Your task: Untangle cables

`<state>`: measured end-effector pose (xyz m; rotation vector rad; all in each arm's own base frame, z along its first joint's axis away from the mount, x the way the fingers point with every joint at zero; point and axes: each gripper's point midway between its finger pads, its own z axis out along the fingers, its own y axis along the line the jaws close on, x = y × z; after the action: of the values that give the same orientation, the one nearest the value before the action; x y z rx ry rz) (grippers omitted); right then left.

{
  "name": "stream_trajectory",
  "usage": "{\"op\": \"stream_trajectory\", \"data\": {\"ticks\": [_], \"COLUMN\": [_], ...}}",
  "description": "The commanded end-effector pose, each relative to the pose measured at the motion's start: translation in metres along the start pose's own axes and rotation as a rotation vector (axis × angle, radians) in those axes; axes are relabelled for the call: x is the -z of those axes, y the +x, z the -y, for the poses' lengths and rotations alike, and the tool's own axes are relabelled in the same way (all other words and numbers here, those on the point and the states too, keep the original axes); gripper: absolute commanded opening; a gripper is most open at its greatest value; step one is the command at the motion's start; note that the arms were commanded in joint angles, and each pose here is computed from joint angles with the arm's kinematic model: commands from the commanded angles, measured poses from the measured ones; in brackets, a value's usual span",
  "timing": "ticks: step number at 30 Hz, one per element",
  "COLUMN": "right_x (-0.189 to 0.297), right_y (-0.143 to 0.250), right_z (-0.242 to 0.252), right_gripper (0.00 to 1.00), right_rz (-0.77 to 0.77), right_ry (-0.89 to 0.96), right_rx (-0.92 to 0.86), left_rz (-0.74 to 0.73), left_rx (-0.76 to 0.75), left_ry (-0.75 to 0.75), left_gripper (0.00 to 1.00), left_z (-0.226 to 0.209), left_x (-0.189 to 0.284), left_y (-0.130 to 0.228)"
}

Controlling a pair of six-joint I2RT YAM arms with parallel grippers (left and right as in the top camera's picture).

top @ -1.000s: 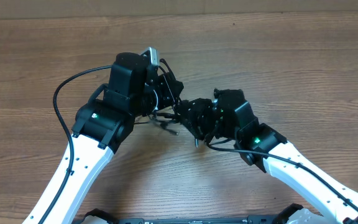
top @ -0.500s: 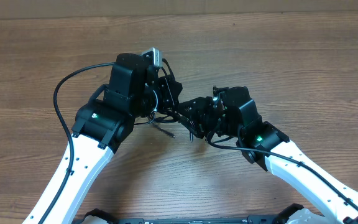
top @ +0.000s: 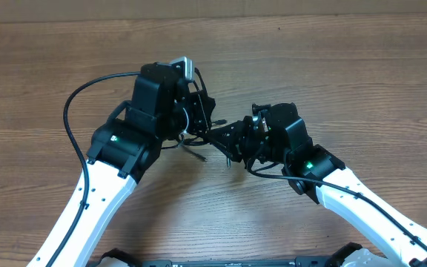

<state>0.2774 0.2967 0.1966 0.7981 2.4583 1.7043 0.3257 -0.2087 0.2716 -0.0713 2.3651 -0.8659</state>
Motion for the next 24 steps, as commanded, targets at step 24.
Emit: {"op": "stream_trajectory", "data": {"ticks": [24], "right_x": [0.004], "right_y": [0.020], "right_z": [-0.028], "right_gripper": [0.47], "right_rz": [-0.117], "right_ry": [-0.088], "right_rx": [-0.110], "left_rz": [0.094], "left_rx": [-0.260], "left_ry": [0.062], "left_gripper": [0.04], "left_z": [0.032], "left_x": [0.007], "left_y": [-0.012]}}
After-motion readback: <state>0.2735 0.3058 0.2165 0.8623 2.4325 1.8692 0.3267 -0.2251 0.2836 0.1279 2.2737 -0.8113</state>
